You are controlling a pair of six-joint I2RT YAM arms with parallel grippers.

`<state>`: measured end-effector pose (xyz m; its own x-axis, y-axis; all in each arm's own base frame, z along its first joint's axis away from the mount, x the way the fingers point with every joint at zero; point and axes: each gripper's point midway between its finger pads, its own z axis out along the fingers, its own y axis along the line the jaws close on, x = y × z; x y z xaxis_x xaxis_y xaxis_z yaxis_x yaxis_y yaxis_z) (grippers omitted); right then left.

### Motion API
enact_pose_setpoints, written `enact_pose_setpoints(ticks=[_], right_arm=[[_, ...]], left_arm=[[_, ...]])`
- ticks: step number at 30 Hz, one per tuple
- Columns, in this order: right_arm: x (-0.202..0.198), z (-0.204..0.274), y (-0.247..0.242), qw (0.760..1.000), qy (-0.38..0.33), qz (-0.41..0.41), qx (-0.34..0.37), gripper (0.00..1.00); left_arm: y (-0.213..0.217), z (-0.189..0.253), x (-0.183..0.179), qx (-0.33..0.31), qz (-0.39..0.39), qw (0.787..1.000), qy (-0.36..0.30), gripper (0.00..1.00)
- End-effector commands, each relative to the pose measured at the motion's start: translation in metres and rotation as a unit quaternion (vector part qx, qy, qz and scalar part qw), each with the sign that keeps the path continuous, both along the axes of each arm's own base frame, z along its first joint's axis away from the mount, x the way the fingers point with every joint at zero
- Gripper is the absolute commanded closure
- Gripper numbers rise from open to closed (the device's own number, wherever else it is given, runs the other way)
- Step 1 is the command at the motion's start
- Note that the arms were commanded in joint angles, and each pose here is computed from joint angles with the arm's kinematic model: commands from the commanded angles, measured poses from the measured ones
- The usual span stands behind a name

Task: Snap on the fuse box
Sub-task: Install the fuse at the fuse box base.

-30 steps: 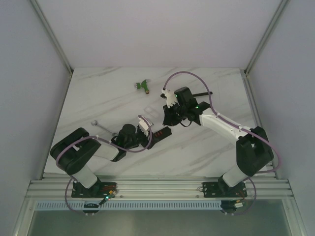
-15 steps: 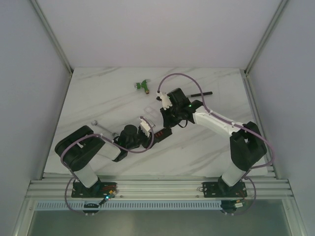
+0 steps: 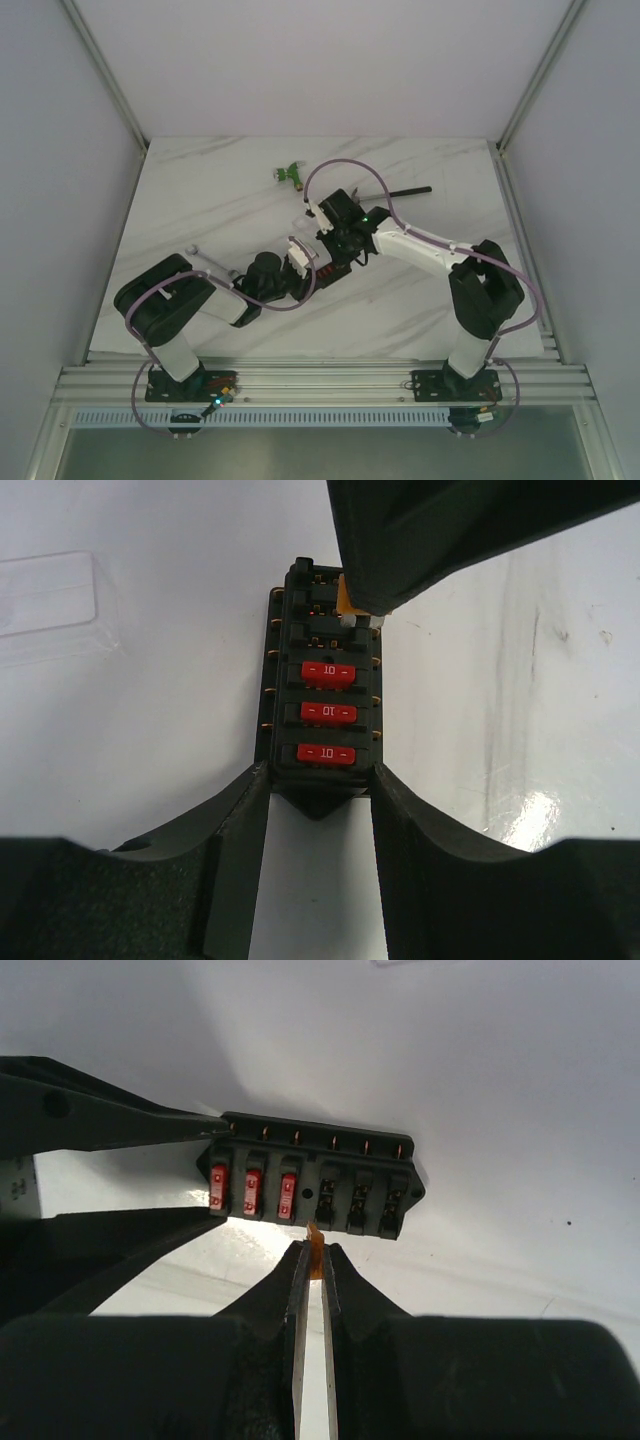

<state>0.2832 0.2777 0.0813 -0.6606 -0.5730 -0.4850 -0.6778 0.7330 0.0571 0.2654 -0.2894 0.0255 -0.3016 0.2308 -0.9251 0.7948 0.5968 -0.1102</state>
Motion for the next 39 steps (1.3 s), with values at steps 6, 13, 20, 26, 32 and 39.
enact_pose_setpoints(ticks=[6, 13, 20, 26, 32, 39], right_arm=[[0.012, -0.007, -0.001, 0.999, -0.026, -0.006, -0.042, 1.0], [0.013, -0.011, 0.001, 0.998, -0.037, -0.006, -0.052, 1.0], [0.013, -0.018, 0.002, 0.997, -0.044, -0.002, -0.063, 1.0], [0.015, -0.021, 0.001, 0.996, -0.05, -0.003, -0.072, 1.0], [0.015, -0.022, 0.0, 0.995, -0.056, -0.005, -0.079, 1.0], [0.013, -0.026, -0.002, 0.995, -0.056, -0.005, -0.088, 1.0]], left_arm=[[-0.004, -0.008, -0.004, 0.019, -0.024, 1.0, 0.007, 0.55], [-0.005, -0.009, -0.005, 0.019, -0.025, 0.999, 0.01, 0.56], [-0.007, -0.01, -0.005, 0.016, -0.028, 0.999, 0.014, 0.57], [-0.007, -0.01, -0.006, 0.017, -0.03, 0.999, 0.015, 0.57], [-0.007, -0.011, -0.005, 0.016, -0.03, 0.999, 0.017, 0.58], [-0.007, -0.011, -0.005, 0.016, -0.028, 0.999, 0.018, 0.59]])
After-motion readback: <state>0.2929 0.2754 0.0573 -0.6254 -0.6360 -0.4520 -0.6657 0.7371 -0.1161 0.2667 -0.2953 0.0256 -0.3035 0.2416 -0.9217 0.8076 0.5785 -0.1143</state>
